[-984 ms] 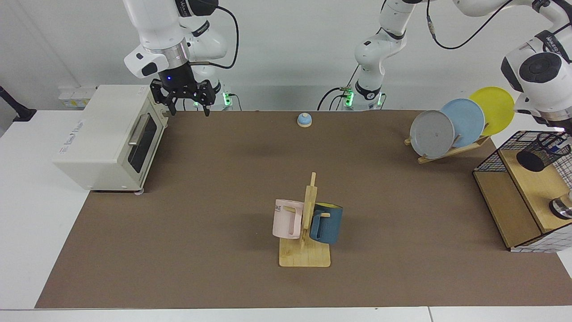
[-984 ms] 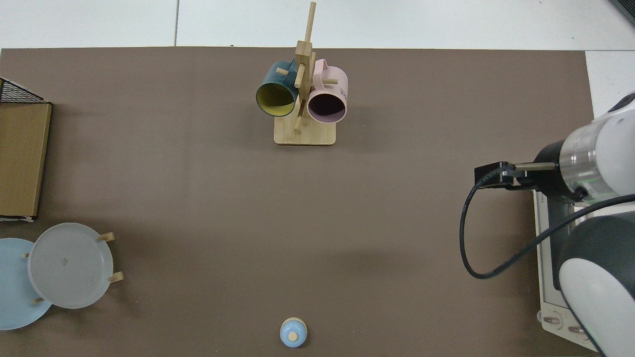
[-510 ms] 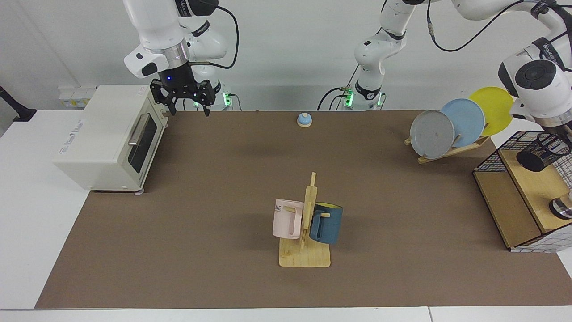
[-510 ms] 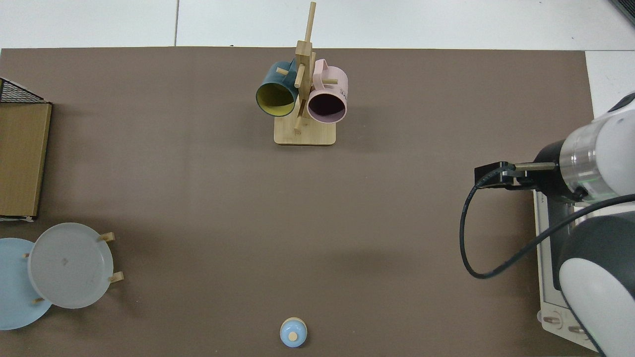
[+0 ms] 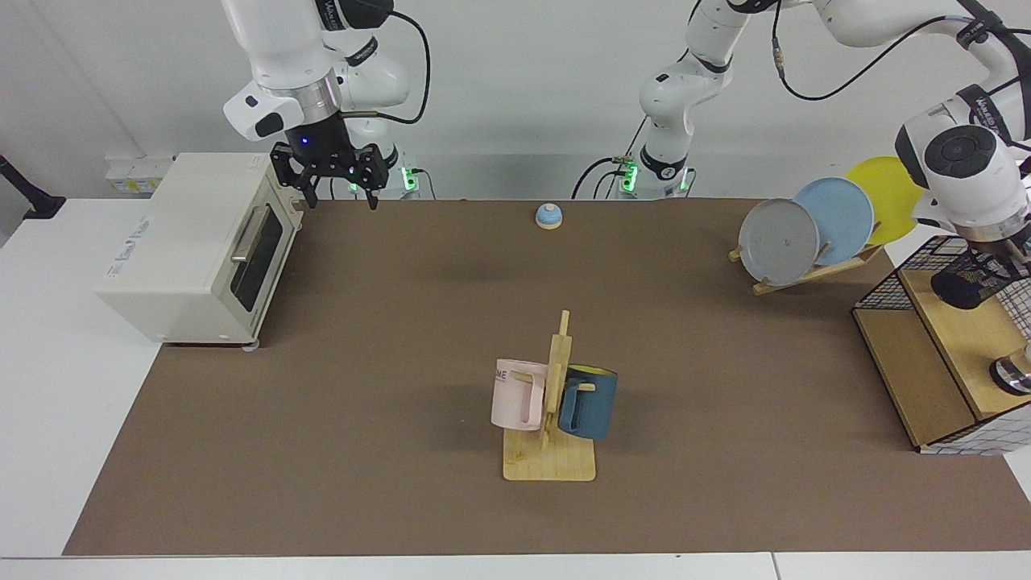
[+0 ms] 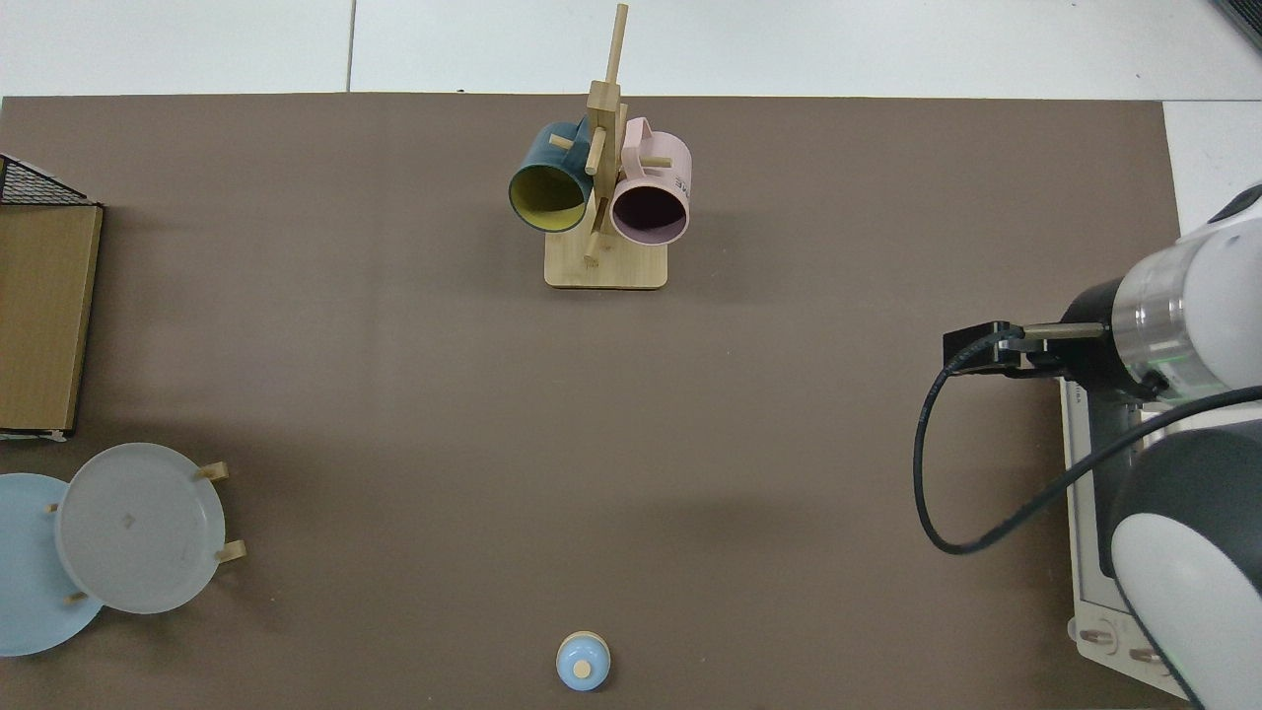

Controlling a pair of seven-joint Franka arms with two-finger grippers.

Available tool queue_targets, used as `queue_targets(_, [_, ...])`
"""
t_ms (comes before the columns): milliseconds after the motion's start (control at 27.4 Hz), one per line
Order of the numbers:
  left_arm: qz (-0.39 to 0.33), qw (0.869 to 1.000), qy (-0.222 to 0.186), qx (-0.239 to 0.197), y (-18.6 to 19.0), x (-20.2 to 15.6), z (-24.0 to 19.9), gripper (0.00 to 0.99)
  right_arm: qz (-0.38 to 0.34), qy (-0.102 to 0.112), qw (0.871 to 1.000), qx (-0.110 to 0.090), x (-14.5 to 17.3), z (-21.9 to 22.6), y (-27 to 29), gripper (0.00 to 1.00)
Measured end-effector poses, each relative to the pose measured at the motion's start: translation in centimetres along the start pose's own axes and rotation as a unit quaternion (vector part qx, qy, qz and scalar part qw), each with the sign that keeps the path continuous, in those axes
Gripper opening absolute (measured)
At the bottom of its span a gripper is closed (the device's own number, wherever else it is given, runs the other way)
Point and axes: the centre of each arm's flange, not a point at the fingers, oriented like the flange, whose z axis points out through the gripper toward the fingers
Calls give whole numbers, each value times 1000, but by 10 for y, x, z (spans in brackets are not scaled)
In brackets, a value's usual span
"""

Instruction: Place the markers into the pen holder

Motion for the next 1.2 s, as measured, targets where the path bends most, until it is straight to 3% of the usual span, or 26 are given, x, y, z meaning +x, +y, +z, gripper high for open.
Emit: queue_targets(1202, [-1, 1000, 1, -7, 4, -3, 11, 154, 0, 0, 1000, 0, 0, 0, 0, 996])
